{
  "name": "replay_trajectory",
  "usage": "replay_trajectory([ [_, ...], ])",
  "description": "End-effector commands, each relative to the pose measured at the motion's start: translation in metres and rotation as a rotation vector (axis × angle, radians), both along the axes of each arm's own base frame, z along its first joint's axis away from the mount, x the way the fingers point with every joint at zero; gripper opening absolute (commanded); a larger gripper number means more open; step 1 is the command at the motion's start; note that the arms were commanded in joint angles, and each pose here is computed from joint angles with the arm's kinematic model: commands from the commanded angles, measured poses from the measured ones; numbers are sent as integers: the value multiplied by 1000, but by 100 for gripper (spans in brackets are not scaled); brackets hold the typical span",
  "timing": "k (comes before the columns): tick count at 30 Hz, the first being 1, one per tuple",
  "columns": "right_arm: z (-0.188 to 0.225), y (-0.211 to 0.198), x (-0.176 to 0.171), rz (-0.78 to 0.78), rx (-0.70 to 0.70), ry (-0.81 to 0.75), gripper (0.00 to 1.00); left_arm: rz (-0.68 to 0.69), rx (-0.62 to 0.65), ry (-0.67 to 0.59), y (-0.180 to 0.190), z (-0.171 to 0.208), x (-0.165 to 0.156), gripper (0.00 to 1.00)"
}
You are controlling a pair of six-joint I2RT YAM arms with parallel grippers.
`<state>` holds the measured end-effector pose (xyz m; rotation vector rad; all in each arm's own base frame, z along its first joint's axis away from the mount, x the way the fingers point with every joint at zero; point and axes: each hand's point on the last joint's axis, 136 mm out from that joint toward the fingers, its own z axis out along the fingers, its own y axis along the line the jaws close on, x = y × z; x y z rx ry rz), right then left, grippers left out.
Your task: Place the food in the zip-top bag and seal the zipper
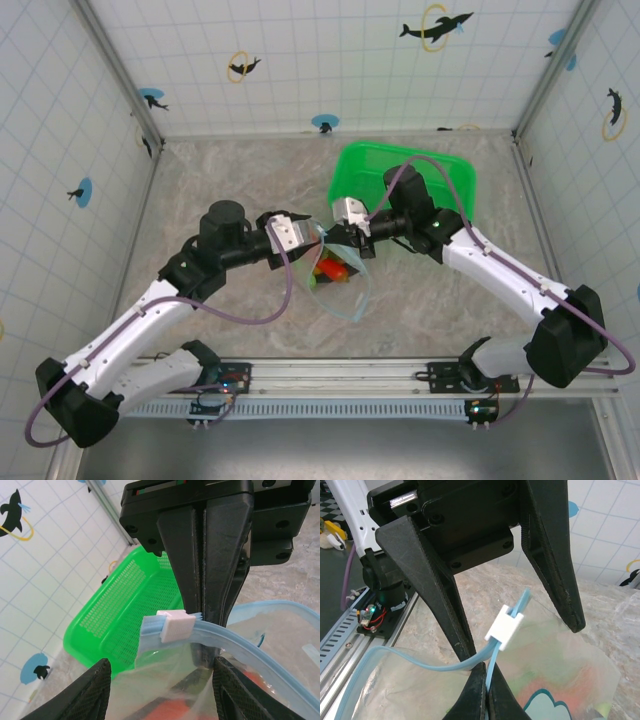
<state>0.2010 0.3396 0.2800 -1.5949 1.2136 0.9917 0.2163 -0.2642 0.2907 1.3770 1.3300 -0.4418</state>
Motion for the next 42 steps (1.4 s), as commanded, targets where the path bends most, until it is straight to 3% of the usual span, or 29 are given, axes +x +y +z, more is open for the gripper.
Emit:
replay_trajectory([
  [1,-6,0,-18,58,-11,23,0,7,3,-78,1,19,5,56],
  [10,-10,-3,-21,54,-24,21,0,-73,46,-18,-5,17,-5,51],
  [19,-15,-6,-18,19,-37,19,0,-81,48,-10,-5,13,-6,17],
  [28,-20,-10,-11,-53,-41,10,1,-91,35,-4,-5,17,-10,0],
  [30,-24,-11,-4,-114,-40,7,23,-86,30,5,-5,16,-10,0],
  [32,-30,-14,3,-191,-36,8,53,-64,18,2,-3,19,-8,0],
  [37,-50,-26,13,-373,-54,-38,59,23,-77,-43,4,37,0,0],
  [42,-54,-58,47,-642,-110,-133,63,153,-205,-60,14,75,14,0],
])
